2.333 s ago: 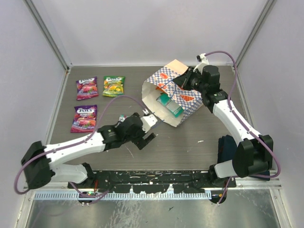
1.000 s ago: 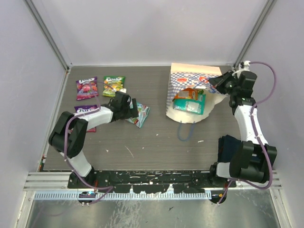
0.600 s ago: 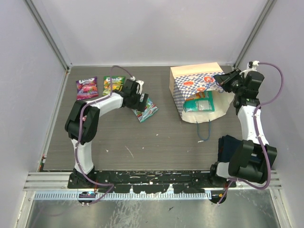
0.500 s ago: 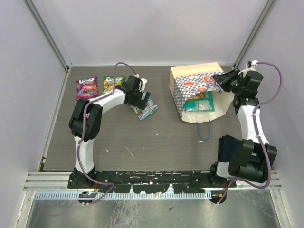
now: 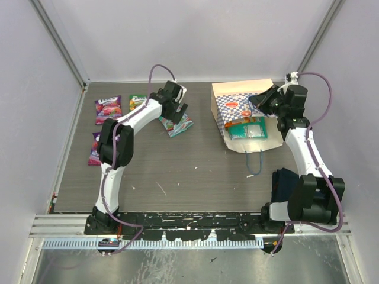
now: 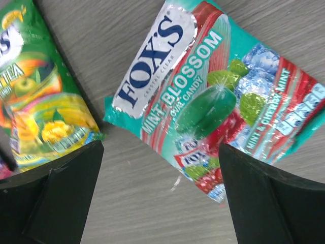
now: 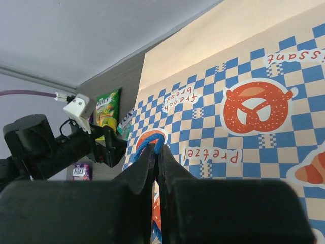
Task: Take the snacks out of the paper bag
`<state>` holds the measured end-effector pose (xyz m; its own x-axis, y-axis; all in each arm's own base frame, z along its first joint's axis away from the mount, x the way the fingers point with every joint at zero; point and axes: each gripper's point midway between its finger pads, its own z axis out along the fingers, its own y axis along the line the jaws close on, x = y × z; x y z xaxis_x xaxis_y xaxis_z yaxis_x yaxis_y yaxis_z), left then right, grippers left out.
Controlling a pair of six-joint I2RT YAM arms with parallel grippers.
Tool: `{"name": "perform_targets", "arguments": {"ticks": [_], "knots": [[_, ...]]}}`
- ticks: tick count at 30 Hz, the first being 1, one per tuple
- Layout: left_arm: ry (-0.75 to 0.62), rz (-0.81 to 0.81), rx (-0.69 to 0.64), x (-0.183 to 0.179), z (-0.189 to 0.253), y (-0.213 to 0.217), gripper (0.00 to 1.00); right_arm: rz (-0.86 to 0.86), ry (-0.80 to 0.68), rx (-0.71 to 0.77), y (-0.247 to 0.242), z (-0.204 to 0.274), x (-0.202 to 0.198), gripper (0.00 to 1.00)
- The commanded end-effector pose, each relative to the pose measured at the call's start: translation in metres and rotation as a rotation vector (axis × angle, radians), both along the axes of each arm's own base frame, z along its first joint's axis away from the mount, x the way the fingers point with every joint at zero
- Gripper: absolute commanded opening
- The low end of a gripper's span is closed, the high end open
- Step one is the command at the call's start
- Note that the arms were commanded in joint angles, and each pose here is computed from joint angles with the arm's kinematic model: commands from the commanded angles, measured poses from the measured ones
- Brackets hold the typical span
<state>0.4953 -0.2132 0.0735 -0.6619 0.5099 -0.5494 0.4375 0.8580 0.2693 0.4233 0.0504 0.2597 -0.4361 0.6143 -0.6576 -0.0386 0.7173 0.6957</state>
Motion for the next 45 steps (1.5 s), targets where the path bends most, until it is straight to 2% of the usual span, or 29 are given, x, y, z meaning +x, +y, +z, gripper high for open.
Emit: {"name": "perform_targets", "arguments": {"ticks": [1, 4, 8, 15, 18, 23, 33, 37, 45], "knots": [[-0.030, 0.215, -0.240, -0.023, 0.046, -0.015, 0.98, -0.011, -0.090, -0.060, 0.002, 0.030, 0.007, 0.01], [0.023, 0.291, -0.407, -0.038, 0.025, -0.037, 0.98, 0.008, -0.085, -0.057, 0.010, 0.026, 0.009, 0.01], [0.041, 0.354, -0.500, -0.039, 0.006, -0.051, 0.98, 0.032, -0.087, -0.061, 0.021, 0.025, 0.009, 0.01], [-0.005, 0.411, -0.430, -0.017, -0.011, -0.044, 0.98, 0.065, -0.105, -0.046, 0.029, 0.027, 0.007, 0.01], [0.022, 0.402, -0.386, -0.009, -0.025, -0.042, 0.98, 0.070, -0.109, -0.048, 0.029, 0.028, 0.007, 0.01], [0.086, 0.237, -0.352, -0.005, -0.032, -0.045, 0.99, 0.069, -0.111, -0.060, 0.029, 0.029, 0.006, 0.01], [0.176, -0.113, -0.099, -0.013, -0.033, -0.015, 0.99, 0.084, -0.107, -0.046, 0.033, 0.026, 0.007, 0.01], [0.201, -0.115, -0.045, -0.001, -0.038, 0.002, 0.99, 0.090, -0.111, -0.047, 0.036, 0.028, 0.007, 0.01], [0.118, -0.116, -0.034, 0.024, -0.015, 0.023, 0.98, 0.094, -0.111, -0.124, 0.057, 0.029, 0.004, 0.01]]}}
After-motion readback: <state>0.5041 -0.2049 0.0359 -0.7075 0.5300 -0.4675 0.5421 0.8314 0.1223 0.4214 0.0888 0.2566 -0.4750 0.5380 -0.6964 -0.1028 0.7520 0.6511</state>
